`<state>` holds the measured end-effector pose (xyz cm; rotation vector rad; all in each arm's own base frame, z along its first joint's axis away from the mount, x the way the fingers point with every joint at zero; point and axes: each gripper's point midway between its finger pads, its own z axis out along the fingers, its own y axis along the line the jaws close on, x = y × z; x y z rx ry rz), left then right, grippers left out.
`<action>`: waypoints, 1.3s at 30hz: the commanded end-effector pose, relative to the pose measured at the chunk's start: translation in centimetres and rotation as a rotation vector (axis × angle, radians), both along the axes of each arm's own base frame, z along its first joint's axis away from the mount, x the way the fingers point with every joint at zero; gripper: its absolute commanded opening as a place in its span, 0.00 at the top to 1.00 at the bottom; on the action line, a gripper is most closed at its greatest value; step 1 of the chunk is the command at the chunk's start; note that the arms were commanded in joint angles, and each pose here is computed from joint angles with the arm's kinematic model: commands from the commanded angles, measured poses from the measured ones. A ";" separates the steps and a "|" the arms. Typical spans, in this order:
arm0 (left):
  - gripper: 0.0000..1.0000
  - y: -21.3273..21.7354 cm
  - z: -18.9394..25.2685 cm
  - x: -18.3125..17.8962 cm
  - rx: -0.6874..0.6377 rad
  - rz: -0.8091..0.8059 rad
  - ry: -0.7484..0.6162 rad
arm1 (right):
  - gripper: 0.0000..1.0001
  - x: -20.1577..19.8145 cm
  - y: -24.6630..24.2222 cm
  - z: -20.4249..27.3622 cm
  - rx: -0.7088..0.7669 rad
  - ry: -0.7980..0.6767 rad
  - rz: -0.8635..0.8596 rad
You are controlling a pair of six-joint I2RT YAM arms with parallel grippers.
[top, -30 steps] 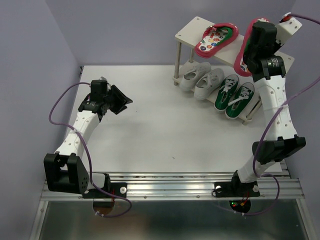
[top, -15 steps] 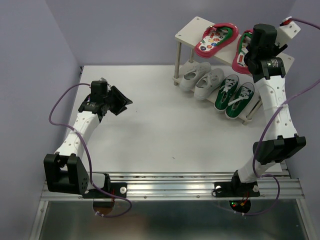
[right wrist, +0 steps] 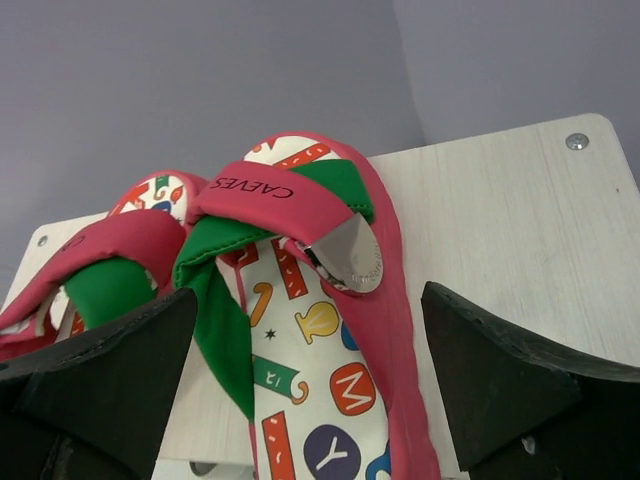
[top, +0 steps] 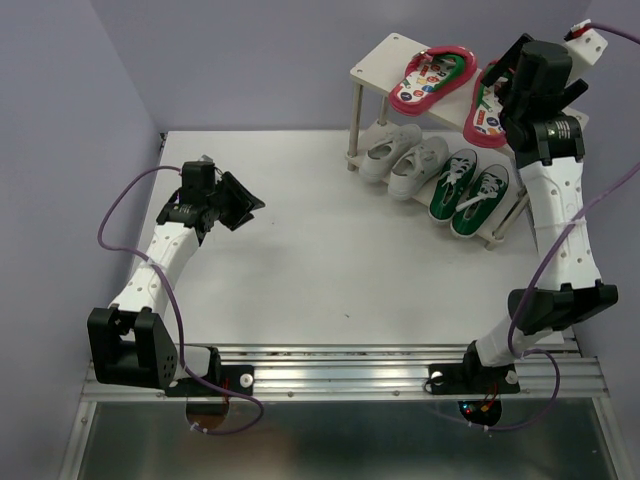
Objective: Place and organize the shoes onto the shoe shelf
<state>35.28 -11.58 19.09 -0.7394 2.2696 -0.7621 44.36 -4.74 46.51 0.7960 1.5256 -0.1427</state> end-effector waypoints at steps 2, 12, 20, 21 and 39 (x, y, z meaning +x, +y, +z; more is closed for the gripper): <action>0.45 0.6 2.5 0.9 0.055 -0.012 -0.088 | 0.00 -2.9 2.4 7.1 -0.088 -0.140 0.210; 0.45 1.9 7.4 2.9 0.172 -0.016 -0.230 | 0.00 -7.8 12.2 7.7 -0.208 -0.120 0.852; 0.44 1.9 9.7 4.6 0.195 -0.024 -0.279 | 0.00 -11.6 18.4 3.1 -0.066 -0.055 1.194; 0.44 1.8 9.7 4.6 0.192 -0.027 -0.281 | 0.00 -11.9 18.6 2.8 -0.064 -0.056 1.197; 0.44 1.1 12.5 6.2 0.179 -0.045 -0.349 | 0.00 -12.0 23.9 -10.9 -0.069 0.384 1.027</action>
